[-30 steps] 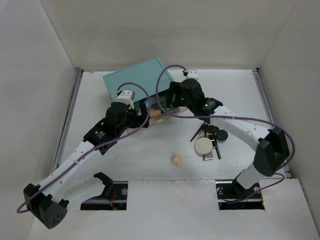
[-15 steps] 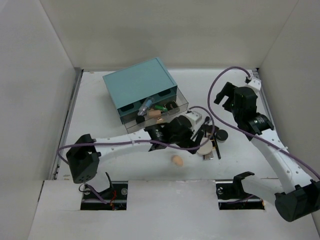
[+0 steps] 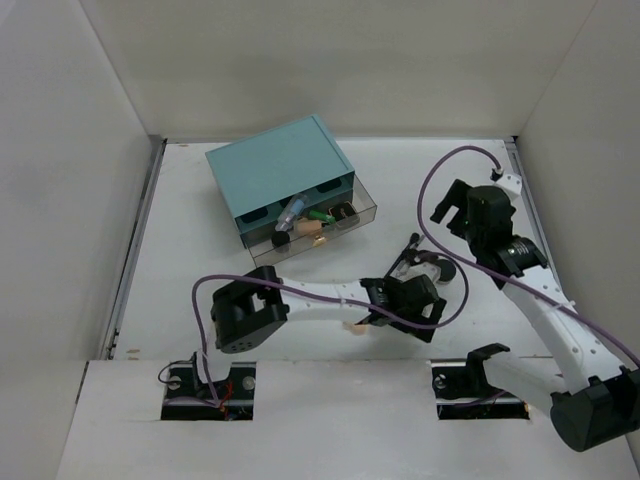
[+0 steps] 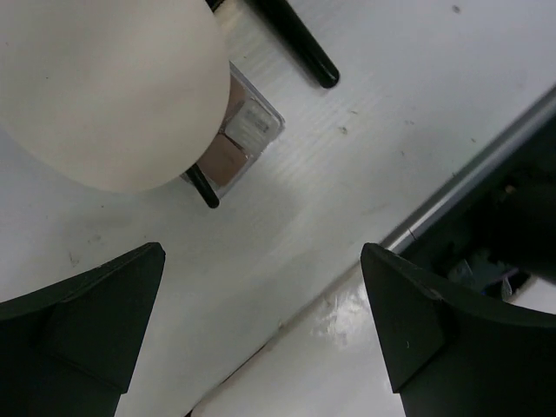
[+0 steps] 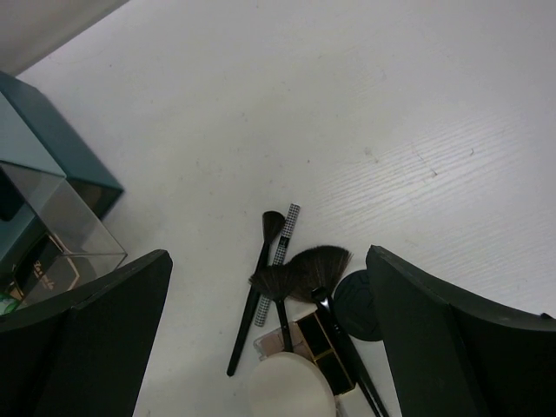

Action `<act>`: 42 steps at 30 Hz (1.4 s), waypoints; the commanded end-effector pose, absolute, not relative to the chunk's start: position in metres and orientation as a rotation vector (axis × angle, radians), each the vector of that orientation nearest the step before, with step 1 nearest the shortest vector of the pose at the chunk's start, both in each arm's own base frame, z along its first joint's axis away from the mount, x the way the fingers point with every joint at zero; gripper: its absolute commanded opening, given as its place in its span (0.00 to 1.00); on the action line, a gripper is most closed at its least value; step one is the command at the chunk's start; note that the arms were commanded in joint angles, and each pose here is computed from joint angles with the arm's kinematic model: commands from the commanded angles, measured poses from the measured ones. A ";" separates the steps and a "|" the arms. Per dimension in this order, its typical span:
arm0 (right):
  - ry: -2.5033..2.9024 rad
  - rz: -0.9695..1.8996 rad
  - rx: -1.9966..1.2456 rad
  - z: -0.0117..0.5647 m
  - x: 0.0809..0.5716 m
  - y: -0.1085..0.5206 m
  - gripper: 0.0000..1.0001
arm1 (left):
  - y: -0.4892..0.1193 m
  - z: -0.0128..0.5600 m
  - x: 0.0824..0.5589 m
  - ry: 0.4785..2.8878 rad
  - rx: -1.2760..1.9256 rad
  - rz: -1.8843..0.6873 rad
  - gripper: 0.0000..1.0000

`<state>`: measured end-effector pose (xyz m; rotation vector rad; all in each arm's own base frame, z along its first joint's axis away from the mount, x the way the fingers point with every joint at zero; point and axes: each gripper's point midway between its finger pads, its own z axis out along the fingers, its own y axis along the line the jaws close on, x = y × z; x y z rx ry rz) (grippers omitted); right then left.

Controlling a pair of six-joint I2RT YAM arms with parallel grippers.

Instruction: Organize the makeup

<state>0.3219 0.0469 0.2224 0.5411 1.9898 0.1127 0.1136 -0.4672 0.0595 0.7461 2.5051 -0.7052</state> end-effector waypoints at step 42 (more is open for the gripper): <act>1.841 0.183 0.583 0.254 0.313 0.039 1.00 | -0.438 0.013 0.164 2.432 0.378 -0.013 0.50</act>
